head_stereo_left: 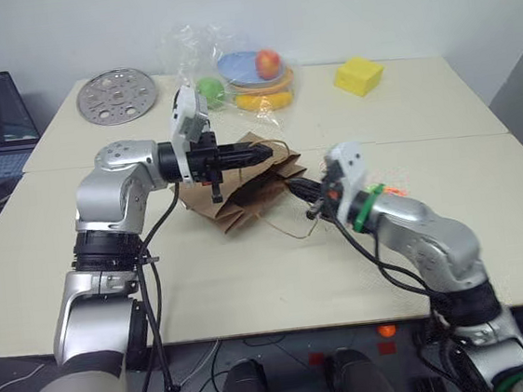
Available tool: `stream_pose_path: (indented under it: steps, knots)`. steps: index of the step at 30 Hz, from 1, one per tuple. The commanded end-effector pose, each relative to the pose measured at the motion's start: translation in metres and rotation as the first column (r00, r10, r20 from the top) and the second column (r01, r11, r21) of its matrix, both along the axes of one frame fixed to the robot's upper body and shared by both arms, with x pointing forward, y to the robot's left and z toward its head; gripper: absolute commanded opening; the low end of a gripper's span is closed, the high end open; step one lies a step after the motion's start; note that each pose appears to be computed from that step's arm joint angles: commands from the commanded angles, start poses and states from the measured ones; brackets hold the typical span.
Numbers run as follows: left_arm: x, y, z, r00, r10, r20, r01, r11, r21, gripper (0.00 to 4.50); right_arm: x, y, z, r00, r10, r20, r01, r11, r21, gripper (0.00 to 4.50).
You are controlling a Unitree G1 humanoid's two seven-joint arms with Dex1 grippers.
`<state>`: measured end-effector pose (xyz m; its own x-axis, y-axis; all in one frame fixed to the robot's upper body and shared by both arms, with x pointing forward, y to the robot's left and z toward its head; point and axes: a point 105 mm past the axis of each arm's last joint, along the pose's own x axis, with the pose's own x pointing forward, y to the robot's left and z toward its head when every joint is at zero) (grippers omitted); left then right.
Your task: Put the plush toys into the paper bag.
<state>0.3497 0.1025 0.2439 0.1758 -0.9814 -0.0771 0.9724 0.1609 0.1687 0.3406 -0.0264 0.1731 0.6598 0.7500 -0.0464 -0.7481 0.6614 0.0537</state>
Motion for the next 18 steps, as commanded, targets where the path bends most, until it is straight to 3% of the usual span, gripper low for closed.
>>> stream_pose_path:
  steps: [1, 5, 10, 14, 18]
  knots:
    - [-0.006, -0.001, 0.017, 0.998, -0.003, 0.057, 0.005, 0.999, -0.044, 0.0, 0.012, 0.01, 0.0, 0.999, -0.016, 0.035, 0.016, 1.0, -0.008, 0.03]
    - [-0.009, -0.001, 0.018, 0.998, -0.005, 0.057, 0.007, 0.999, -0.041, 0.0, 0.023, 0.027, -0.011, 0.999, -0.012, 0.038, 0.013, 1.0, -0.024, 0.03]
    - [-0.009, 0.008, 0.03, 0.996, 0.039, 0.081, -0.033, 0.997, -0.074, 0.0, 0.039, 0.048, -0.056, 0.997, -0.067, -0.039, 0.061, 0.989, -0.137, 0.03]
    - [-0.003, 0.019, 0.045, 0.985, 0.12, 0.124, -0.106, 0.988, -0.116, 0.0, 0.042, 0.046, -0.078, 0.99, -0.12, -0.072, 0.106, 0.98, -0.167, 0.03]
    - [0.018, 0.041, 0.073, 0.915, 0.33, 0.231, -0.282, 0.934, -0.218, 0.0, 0.042, 0.045, -0.084, 0.986, -0.141, -0.085, 0.125, 0.978, -0.17, 0.03]
